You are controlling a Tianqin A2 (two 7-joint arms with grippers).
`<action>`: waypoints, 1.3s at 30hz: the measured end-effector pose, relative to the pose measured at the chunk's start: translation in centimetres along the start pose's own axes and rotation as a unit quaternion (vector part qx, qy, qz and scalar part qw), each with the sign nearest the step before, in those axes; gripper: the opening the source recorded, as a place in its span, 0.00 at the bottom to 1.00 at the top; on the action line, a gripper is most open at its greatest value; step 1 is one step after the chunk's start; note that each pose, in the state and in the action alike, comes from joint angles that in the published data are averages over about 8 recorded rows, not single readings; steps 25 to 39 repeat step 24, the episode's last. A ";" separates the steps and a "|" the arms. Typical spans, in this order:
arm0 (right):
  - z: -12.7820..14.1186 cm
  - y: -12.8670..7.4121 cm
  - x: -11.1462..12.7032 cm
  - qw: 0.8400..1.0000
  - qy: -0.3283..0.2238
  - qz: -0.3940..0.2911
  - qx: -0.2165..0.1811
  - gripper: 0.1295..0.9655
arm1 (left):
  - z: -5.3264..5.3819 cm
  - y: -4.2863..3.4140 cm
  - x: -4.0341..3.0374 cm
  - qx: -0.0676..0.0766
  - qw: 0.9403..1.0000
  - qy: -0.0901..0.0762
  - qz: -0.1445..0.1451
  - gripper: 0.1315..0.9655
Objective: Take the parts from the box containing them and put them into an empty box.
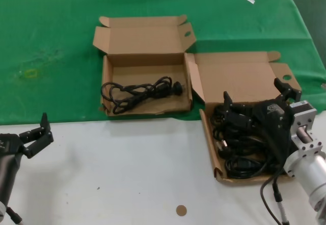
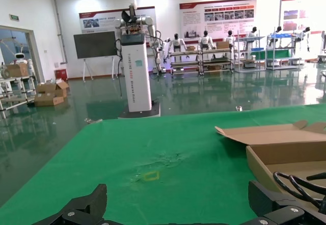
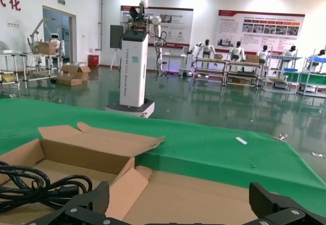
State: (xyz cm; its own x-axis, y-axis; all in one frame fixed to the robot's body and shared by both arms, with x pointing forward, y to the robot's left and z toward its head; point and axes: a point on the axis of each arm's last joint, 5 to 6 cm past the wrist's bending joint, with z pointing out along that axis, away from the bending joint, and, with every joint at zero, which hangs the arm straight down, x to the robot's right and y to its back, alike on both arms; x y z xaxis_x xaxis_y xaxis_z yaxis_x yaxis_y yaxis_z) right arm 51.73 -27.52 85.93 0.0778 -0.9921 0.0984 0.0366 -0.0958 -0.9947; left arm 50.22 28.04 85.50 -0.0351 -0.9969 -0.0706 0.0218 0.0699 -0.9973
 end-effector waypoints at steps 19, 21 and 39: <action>0.0 0.0 0.0 1.000 0.000 0.000 0.000 1.00 | 0.0 0.00 0.00 0.000 1.000 0.000 0.000 1.00; 0.0 0.0 0.0 1.000 0.000 0.000 0.000 1.00 | 0.0 0.00 0.00 0.000 1.000 0.000 0.000 1.00; 0.0 0.0 0.0 1.000 0.000 0.000 0.000 1.00 | 0.0 0.00 0.00 0.000 1.000 0.000 0.000 1.00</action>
